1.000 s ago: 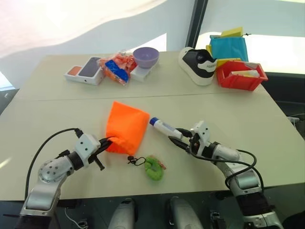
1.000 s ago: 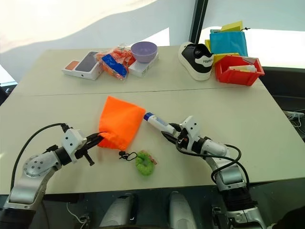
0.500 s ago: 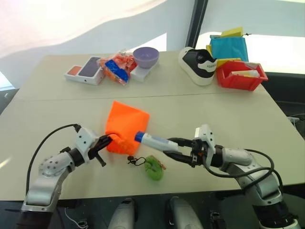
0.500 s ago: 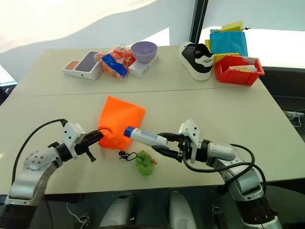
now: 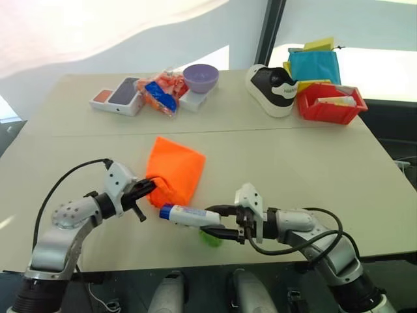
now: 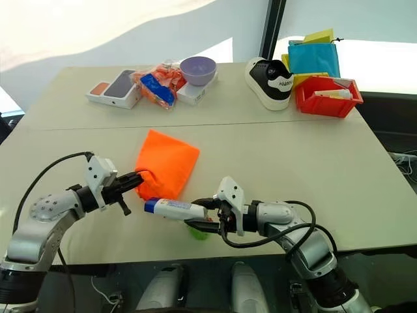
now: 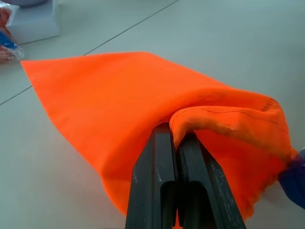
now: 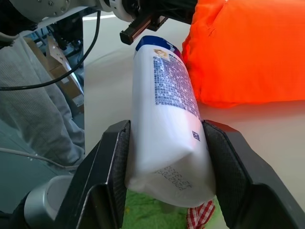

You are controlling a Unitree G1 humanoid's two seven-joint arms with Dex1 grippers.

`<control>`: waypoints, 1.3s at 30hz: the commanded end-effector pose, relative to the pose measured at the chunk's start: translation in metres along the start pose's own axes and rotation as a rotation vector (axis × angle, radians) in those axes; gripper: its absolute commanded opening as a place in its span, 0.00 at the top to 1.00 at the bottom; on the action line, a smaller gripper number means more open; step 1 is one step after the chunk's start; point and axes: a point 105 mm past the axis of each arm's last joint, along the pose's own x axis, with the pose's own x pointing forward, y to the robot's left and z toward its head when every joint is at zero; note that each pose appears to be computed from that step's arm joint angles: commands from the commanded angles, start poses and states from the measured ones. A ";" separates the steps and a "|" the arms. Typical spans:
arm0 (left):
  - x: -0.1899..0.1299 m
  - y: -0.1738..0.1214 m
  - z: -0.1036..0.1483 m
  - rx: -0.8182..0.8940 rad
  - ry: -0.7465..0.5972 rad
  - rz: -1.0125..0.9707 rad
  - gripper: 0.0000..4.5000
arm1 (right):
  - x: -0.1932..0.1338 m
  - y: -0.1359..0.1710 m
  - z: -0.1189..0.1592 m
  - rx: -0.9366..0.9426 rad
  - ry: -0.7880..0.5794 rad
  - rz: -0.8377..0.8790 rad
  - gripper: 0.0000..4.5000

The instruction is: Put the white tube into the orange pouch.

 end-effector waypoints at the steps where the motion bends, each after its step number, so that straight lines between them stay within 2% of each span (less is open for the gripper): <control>1: 0.000 0.000 0.017 0.032 -0.022 -0.019 1.00 | 0.006 0.002 0.014 -0.038 -0.063 0.009 0.48; 10: 0.005 -0.004 0.022 0.036 -0.010 -0.044 1.00 | 0.015 -0.012 0.017 -0.045 -0.065 -0.124 0.48; 20: 0.012 -0.010 0.035 0.022 -0.037 -0.068 1.00 | -0.011 -0.067 0.034 -0.058 -0.083 -0.481 0.48; 24: 0.018 -0.014 0.036 0.021 -0.038 -0.073 1.00 | -0.007 -0.057 0.039 -0.072 -0.083 -0.415 0.48; 28: 0.024 -0.014 0.034 0.027 -0.039 -0.059 1.00 | 0.006 -0.031 0.038 -0.108 -0.052 -0.266 0.48; 39: 0.026 -0.022 0.037 0.019 -0.056 -0.084 1.00 | 0.019 -0.030 0.048 -0.084 -0.110 -0.263 0.48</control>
